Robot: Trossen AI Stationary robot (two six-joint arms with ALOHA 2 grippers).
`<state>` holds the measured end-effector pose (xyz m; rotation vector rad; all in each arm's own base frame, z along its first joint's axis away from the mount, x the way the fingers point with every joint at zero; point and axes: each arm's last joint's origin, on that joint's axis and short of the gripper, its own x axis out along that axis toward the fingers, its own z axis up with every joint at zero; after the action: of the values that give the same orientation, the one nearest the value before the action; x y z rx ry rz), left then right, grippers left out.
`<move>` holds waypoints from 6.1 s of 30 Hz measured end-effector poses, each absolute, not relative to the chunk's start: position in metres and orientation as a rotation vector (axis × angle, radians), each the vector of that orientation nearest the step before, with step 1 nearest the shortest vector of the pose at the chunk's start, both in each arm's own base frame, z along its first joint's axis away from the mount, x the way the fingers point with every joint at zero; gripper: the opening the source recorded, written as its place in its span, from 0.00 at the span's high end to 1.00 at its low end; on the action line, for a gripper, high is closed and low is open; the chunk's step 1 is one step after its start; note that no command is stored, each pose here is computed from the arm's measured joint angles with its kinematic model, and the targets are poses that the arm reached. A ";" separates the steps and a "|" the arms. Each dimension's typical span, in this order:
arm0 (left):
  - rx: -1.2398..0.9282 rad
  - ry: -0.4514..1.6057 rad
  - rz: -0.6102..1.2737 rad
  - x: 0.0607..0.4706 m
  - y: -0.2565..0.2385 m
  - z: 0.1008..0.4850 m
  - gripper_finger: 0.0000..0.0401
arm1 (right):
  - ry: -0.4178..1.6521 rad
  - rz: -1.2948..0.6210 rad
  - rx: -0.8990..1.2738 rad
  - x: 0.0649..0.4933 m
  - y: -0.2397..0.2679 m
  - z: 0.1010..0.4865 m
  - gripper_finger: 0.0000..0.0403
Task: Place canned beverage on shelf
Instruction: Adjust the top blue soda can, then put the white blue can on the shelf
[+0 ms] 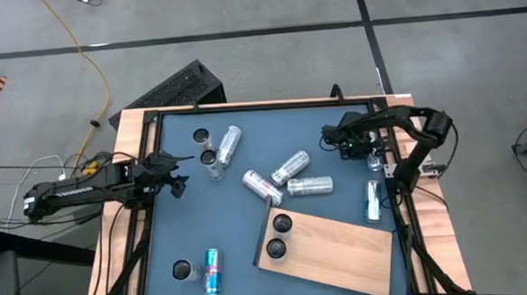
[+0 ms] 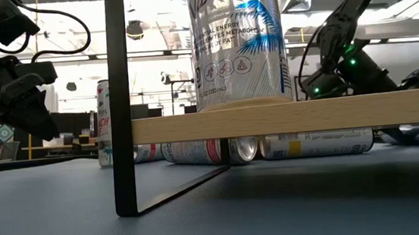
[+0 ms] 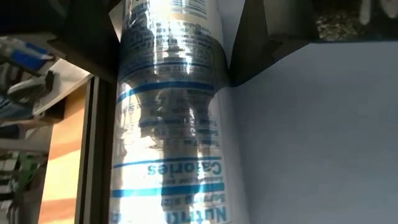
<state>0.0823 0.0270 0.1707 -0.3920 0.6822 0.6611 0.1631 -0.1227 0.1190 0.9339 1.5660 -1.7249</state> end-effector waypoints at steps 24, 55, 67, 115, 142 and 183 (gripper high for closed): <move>-0.395 0.681 0.662 0.082 0.027 0.171 0.33 | 1.067 -1.539 0.907 0.189 -0.091 0.165 0.58; -0.394 0.681 0.662 0.082 0.027 0.171 0.33 | -0.056 -0.817 0.139 0.214 0.160 0.176 0.58; -0.394 0.681 0.662 0.082 0.027 0.171 0.33 | -0.075 -0.799 0.181 0.226 0.178 0.134 0.58; -0.394 0.682 0.662 0.082 0.027 0.171 0.33 | 0.174 -1.612 0.271 0.202 -0.038 0.085 0.35; -0.394 0.681 0.662 0.082 0.027 0.171 0.33 | 0.441 -1.482 0.293 0.226 -0.012 0.101 0.30; -0.394 0.682 0.662 0.082 0.027 0.171 0.33 | 0.441 -0.578 0.073 0.223 0.022 0.262 0.30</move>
<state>0.0823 0.0269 0.1706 -0.3943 0.6818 0.6616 0.2226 0.0223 0.2623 0.0732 0.4405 -0.5784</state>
